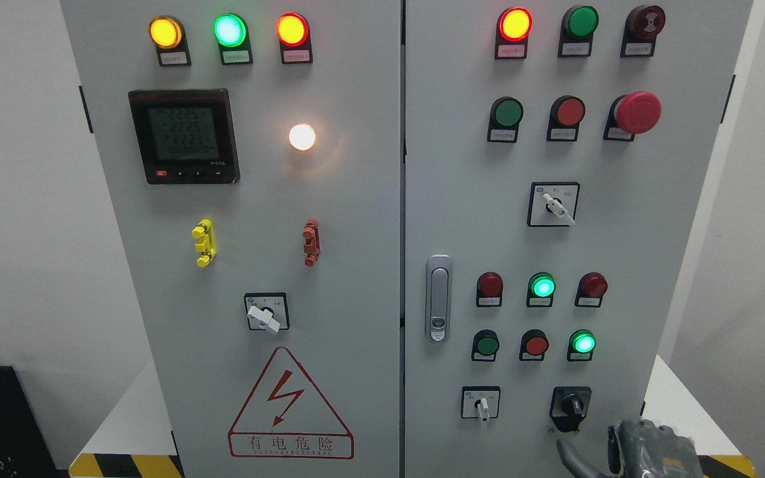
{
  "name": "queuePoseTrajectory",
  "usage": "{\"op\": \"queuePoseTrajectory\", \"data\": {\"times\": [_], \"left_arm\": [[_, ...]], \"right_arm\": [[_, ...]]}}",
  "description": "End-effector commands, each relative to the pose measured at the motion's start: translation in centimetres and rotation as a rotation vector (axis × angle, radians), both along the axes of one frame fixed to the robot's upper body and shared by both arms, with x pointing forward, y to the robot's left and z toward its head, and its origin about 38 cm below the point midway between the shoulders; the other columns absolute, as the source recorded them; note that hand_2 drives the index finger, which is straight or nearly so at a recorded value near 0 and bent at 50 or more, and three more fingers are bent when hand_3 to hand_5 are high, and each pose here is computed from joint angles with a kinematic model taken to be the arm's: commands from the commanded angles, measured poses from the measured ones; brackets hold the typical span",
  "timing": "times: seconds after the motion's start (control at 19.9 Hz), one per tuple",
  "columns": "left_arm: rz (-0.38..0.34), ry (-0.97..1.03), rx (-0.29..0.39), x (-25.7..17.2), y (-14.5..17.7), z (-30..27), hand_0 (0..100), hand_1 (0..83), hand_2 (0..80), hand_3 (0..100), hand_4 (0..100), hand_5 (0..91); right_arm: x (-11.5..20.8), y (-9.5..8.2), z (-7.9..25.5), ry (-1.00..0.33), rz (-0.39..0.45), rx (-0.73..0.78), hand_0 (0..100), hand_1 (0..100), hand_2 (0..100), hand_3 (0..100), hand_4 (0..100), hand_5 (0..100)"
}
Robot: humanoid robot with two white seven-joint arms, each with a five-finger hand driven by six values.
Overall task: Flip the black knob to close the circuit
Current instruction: 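Raise the right hand up toward the black rotary knob, then grip the black knob with the right hand and twist it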
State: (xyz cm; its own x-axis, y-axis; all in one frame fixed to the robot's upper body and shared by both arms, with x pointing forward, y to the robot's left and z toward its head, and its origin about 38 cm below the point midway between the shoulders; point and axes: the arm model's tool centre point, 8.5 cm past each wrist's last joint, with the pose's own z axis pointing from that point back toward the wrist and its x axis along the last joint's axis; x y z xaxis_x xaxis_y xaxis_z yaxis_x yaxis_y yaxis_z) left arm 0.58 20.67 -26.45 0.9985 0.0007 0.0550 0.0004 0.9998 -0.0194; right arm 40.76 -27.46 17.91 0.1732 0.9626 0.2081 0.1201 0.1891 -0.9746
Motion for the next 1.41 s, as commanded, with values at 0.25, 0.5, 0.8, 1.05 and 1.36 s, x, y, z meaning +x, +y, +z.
{"op": "queuePoseTrajectory", "data": {"times": [0.25,0.5,0.8,1.05,1.36], "left_arm": [[0.022,0.0,0.0,-1.0,0.0,-0.1,0,0.0,0.0,5,3,0.0],[0.022,0.0,0.0,-1.0,0.0,-0.1,0,0.0,0.0,5,3,0.0],[0.022,0.0,0.001,-1.0,0.1,-0.1,0,0.0,0.0,5,3,0.0],[0.022,0.0,0.0,-1.0,0.0,-0.1,0,0.0,0.0,5,3,0.0],[0.022,0.0,0.0,-1.0,0.0,-0.1,0,0.0,0.0,5,3,0.0]], "right_arm": [[1.3,1.0,-0.6,0.025,0.007,0.019,0,4,88,100,82,88],[1.7,0.8,-0.4,0.022,-0.002,0.022,0,4,89,100,82,88],[1.8,0.2,-0.3,0.02,-0.021,0.033,0,5,89,100,82,88],[1.9,-0.2,0.0,0.015,-0.032,0.04,0,6,89,100,82,89],[1.9,-0.8,0.1,0.012,-0.046,0.047,0,7,89,100,82,89]]}}
